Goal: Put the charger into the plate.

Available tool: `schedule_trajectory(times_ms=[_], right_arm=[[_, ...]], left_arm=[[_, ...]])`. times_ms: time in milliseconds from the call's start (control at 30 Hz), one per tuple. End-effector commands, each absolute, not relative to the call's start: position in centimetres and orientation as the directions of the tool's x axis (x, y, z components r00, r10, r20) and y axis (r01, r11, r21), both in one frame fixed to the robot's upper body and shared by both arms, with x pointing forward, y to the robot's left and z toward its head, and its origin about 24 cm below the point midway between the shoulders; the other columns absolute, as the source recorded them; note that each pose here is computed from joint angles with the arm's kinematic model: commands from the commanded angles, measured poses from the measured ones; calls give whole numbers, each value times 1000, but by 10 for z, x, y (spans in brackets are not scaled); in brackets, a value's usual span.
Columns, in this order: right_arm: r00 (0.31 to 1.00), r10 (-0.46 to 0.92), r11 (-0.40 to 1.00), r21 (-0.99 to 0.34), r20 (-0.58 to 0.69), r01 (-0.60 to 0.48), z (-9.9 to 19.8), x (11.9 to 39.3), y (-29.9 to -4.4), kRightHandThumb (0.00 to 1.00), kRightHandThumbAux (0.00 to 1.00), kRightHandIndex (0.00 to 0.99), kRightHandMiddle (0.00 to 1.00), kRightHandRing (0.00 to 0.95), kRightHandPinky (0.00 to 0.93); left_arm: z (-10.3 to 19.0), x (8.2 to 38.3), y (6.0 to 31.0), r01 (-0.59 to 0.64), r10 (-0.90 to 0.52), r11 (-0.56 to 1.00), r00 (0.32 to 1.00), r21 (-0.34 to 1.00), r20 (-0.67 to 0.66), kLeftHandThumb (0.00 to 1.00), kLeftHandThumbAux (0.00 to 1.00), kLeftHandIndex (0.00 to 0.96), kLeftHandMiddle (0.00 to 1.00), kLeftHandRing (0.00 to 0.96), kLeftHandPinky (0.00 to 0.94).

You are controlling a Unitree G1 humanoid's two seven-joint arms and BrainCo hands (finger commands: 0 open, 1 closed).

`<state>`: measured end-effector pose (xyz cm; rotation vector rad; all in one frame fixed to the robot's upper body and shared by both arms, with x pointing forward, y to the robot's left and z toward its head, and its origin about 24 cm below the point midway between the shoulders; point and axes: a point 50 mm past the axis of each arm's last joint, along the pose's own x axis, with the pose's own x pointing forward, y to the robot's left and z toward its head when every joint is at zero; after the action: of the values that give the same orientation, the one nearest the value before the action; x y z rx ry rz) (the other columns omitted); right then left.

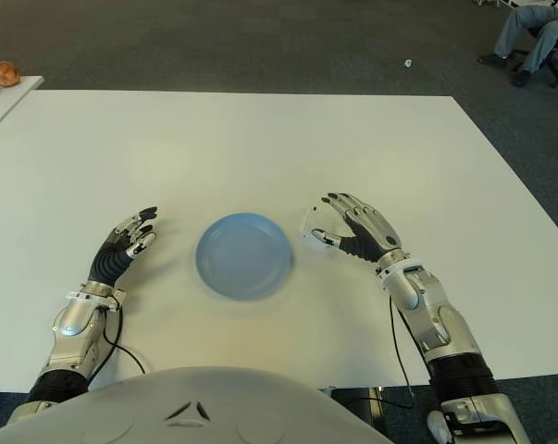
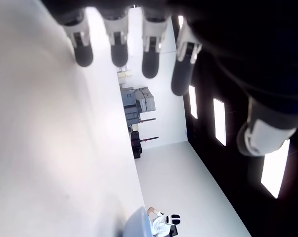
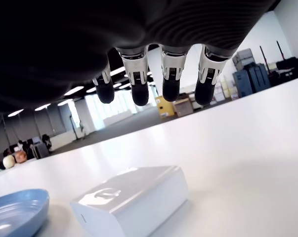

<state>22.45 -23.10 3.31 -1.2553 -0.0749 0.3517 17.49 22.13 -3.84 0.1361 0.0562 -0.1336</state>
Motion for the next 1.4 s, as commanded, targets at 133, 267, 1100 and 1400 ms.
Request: schedule_trajectory(times_ms=[133, 267, 1100, 1400], right_arm=[[940, 290, 271, -927, -178, -259, 7, 229, -229, 280, 114, 0, 0, 0, 0], [940, 282, 275, -922, -192, -271, -2, 230, -228, 286, 124, 0, 0, 0, 0], [931, 257, 262, -909, -259, -325, -41, 235, -222, 279, 171, 0, 0, 0, 0], [933, 250, 252, -913, -258, -320, -47, 238, -222, 274, 185, 0, 0, 0, 0]], left_arm=[[-81, 131, 214, 158, -135, 986, 940, 50, -312, 0, 481, 246, 121, 70, 33], [-81, 131, 214, 156, -133, 986, 940, 51, -315, 0, 471, 248, 119, 66, 29], [-78, 131, 214, 144, -124, 988, 947, 48, -296, 0, 502, 249, 145, 90, 62], [-78, 131, 216, 146, -124, 988, 946, 49, -301, 0, 493, 256, 141, 85, 51]])
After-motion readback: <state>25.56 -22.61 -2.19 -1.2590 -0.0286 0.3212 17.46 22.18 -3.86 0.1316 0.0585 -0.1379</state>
